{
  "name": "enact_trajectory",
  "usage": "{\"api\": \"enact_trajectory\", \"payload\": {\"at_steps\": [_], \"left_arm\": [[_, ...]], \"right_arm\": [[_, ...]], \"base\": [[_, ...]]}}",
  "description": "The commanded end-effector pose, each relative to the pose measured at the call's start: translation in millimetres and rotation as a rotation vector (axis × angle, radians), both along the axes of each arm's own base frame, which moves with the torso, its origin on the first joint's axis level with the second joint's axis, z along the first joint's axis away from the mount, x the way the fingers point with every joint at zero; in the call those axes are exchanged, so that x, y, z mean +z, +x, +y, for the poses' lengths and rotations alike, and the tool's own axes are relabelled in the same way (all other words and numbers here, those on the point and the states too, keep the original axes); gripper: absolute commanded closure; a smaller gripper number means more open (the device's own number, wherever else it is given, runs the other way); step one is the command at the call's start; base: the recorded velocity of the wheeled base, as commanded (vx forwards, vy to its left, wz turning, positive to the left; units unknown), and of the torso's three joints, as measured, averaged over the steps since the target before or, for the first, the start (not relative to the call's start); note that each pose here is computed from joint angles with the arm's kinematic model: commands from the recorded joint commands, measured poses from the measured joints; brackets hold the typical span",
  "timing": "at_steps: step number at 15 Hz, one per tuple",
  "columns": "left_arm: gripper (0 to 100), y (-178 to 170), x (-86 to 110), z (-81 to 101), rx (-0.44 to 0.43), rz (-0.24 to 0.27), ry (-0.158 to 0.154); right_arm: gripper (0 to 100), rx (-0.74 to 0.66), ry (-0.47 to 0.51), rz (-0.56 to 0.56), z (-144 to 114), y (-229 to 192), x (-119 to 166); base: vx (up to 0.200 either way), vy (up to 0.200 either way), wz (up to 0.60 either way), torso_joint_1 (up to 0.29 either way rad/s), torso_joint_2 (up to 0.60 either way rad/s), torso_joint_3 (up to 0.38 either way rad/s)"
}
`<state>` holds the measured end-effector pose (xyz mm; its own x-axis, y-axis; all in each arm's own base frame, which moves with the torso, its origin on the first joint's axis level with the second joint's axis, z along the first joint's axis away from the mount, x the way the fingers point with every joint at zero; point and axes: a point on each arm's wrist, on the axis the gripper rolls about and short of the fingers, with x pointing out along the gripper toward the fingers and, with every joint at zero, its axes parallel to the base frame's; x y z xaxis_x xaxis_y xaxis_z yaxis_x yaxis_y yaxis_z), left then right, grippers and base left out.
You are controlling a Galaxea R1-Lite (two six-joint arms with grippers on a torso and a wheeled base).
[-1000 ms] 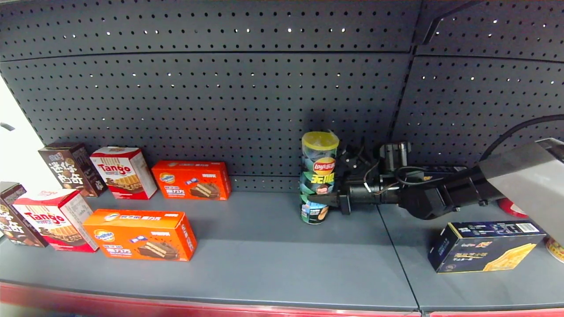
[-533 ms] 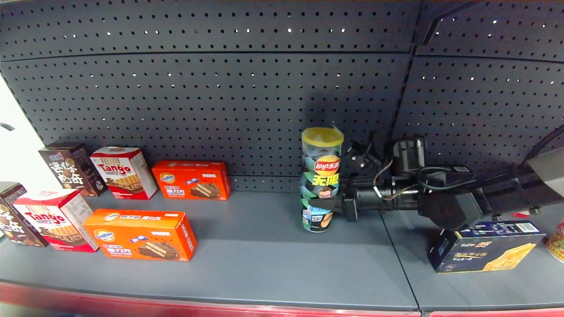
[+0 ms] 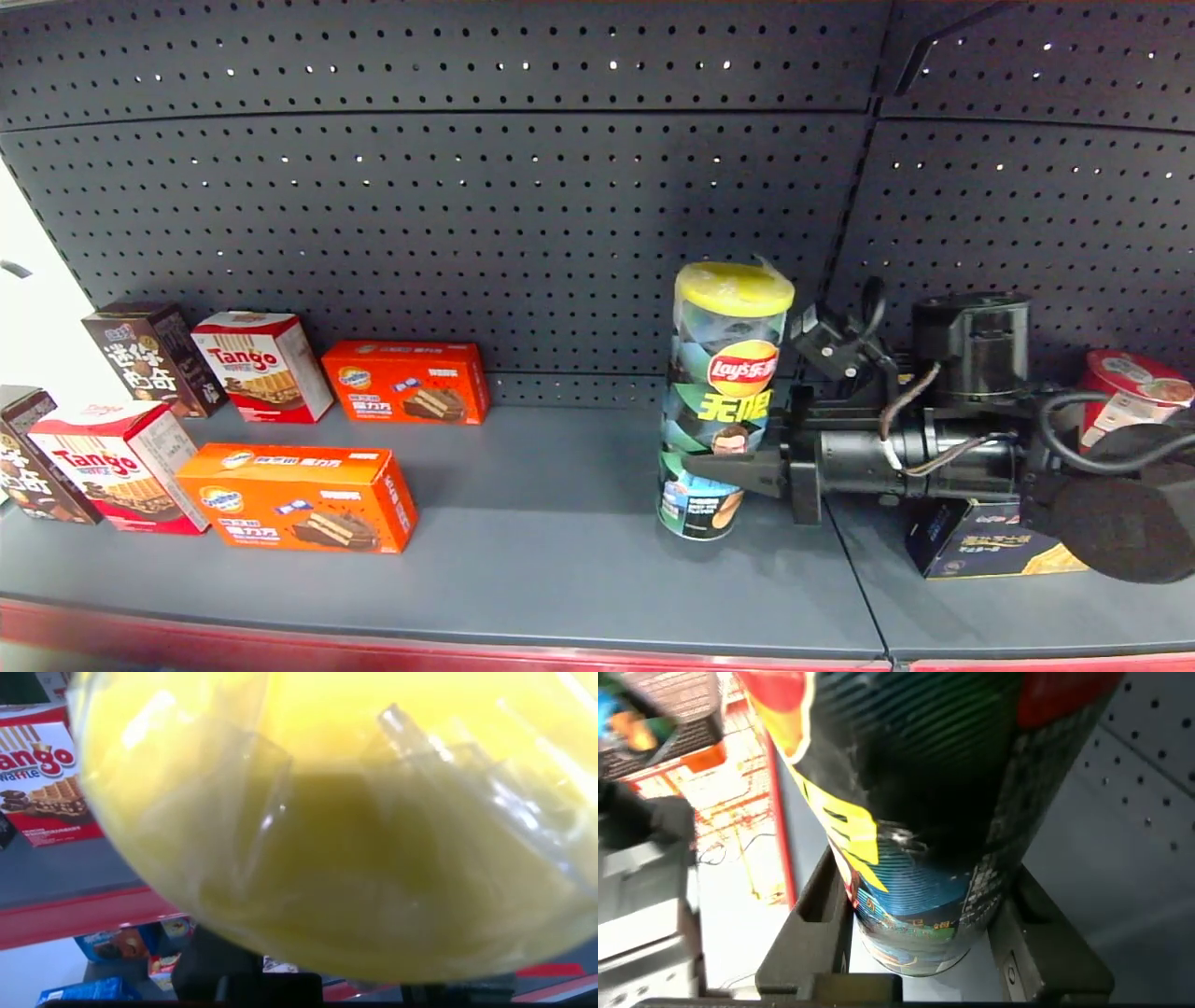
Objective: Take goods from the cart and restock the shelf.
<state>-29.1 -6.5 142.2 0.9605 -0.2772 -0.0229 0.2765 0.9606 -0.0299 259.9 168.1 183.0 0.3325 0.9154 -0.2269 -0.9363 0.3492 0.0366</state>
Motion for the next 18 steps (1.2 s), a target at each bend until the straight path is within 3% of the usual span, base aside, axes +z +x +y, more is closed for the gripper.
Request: {"api": "enact_trajectory", "payload": {"at_steps": [1,4,8,18], "left_arm": [[100,-0.4,1.0,0.0,-0.003,-0.004,0.0],[100,-1.6,4.3,0.0,-0.003,-0.017,0.003],[100,-4.2,11.7,-0.1,0.012,-0.042,0.006],[100,-39.6,3.7,-0.7,0.026,0.055,0.011]], "right_arm": [[100,-0.018,0.013,-0.024,-27.7,-43.3,12.2],[100,-0.038,0.009,-0.019,-48.9,-72.6,5.8],[100,-0.032,0.011,-0.018,-58.0,-88.8,2.5],[100,-0.041,-0.02,-0.034,-52.5,-78.1,-21.6]], "base": [[0.0,0.0,0.0,0.0,0.0,0.0],[0.0,0.0,0.0,0.0,0.0,0.0],[0.0,0.0,0.0,0.0,0.0,0.0],[0.0,0.0,0.0,0.0,0.0,0.0]]}}
